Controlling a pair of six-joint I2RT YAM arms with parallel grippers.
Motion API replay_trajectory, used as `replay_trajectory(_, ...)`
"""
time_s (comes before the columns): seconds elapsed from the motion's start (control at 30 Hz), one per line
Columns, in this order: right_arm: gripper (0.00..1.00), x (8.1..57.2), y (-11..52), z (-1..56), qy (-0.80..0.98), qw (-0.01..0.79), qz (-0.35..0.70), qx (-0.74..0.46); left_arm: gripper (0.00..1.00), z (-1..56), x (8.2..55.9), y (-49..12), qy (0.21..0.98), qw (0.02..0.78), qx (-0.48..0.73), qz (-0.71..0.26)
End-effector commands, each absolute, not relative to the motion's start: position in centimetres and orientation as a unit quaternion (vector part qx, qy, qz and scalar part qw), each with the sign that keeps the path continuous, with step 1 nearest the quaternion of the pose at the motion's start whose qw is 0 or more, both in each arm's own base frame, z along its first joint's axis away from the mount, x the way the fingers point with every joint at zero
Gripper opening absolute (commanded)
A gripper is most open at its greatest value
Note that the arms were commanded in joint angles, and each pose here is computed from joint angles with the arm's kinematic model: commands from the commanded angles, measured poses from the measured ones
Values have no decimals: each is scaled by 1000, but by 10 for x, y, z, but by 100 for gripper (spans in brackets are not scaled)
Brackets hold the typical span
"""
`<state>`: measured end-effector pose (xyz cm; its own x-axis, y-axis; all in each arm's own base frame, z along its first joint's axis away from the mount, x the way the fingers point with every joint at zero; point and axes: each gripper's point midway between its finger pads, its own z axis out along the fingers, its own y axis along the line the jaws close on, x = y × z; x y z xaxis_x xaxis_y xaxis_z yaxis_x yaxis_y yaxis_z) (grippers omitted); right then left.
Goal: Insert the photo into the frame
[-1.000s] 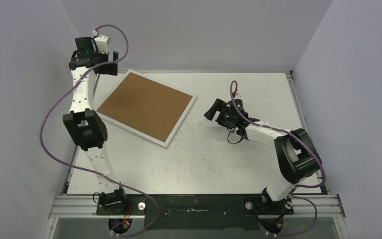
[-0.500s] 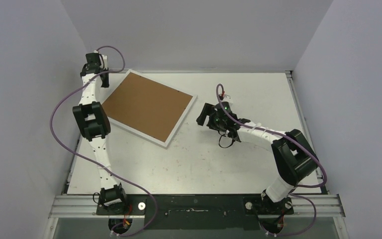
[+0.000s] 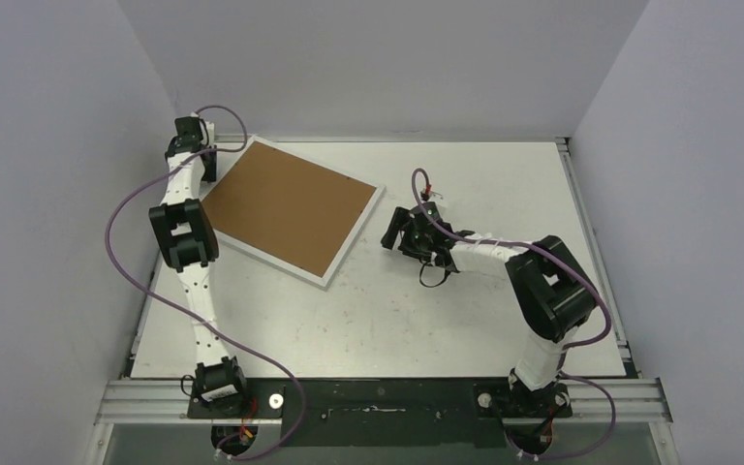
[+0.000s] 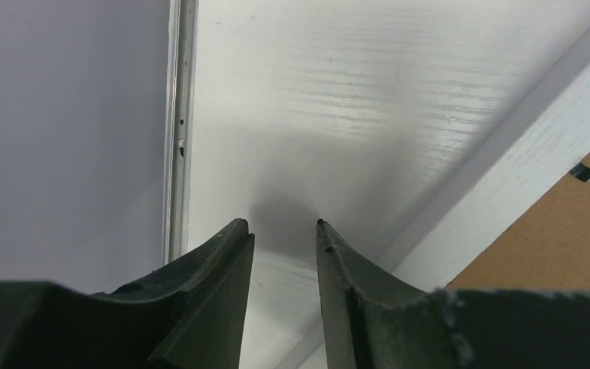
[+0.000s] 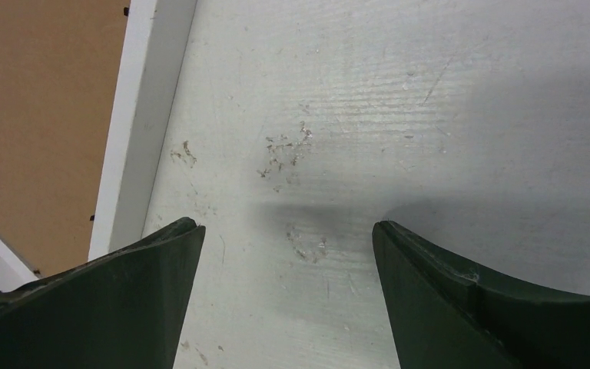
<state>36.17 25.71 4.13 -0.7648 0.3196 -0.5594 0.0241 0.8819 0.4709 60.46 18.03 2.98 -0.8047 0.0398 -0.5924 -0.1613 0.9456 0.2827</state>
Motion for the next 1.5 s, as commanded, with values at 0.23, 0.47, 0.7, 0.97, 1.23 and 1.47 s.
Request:
replay_trajectory(0.23,81,407,278,43,902,346,235,108,34,15,570,111,964,264,39,8)
replay_trajectory(0.47,52,411,272,16,927,316,169,115,34,19,529,73,965,250,59,-49)
replay_trajectory(0.7,33,389,252,11,924,299,188,145,34,18,518,67,967,245,56,-46)
replay_trajectory(0.97,57,374,232,36,895,297,295,154,34,17,521,70,967,247,47,-35)
replay_trajectory(1.23,33,361,221,14,907,269,274,170,34,15,523,61,967,246,48,-38)
replay_trajectory(1.47,17,352,248,-8,923,229,258,170,33,15,520,37,965,242,49,-83)
